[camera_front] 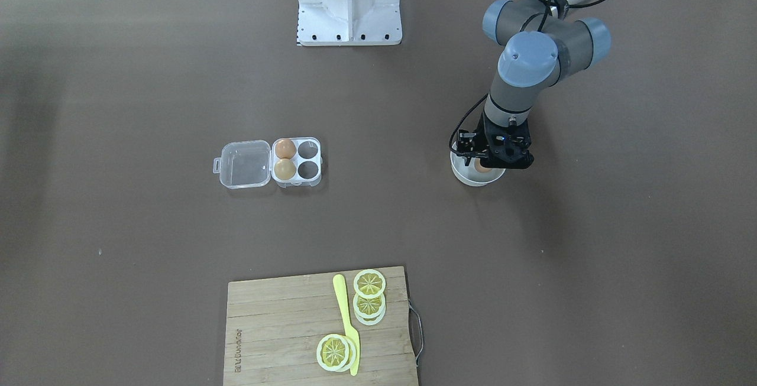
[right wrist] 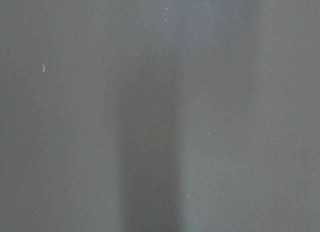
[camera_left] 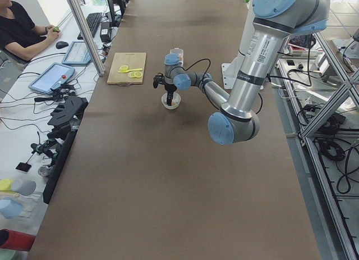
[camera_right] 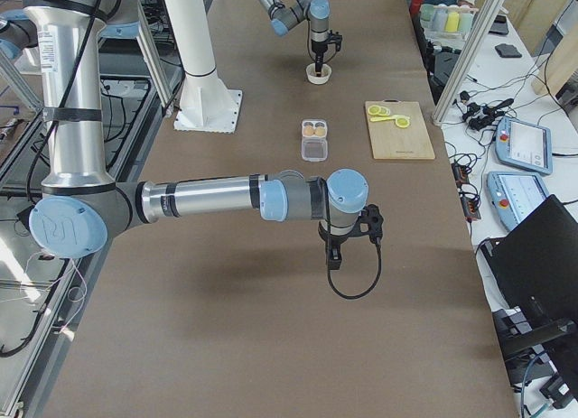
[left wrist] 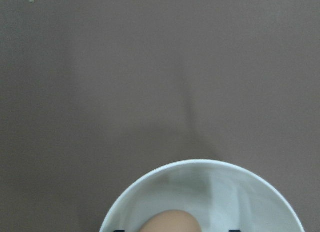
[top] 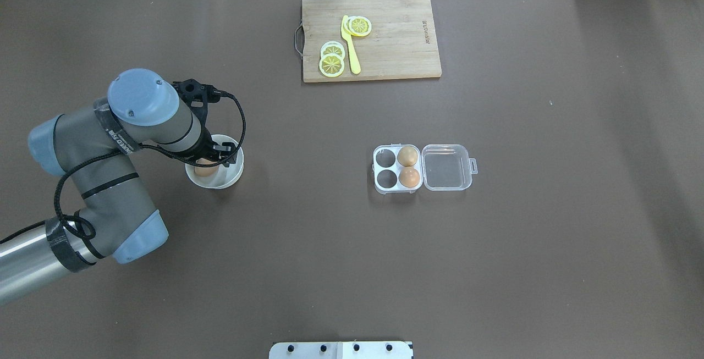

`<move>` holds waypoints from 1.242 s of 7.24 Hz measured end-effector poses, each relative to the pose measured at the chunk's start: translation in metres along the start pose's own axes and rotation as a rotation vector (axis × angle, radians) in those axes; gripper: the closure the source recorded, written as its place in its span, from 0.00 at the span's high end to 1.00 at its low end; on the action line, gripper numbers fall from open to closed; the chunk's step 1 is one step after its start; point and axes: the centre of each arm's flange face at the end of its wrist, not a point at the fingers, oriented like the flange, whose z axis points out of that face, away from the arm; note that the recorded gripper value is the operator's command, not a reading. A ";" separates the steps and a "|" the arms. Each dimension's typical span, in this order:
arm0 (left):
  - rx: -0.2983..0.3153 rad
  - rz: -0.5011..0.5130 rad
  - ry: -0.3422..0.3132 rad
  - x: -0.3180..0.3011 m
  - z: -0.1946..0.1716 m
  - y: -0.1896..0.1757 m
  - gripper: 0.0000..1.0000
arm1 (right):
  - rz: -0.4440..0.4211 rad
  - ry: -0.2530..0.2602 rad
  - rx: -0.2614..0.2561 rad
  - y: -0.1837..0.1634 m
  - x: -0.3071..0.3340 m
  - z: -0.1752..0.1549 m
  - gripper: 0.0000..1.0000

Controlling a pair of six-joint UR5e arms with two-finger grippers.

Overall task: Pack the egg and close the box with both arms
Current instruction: 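Lower the left gripper into the bowl and grasp the brown egg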

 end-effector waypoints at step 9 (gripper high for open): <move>-0.013 0.000 0.000 0.000 0.003 0.008 0.62 | 0.041 -0.009 0.005 -0.017 -0.023 0.000 1.00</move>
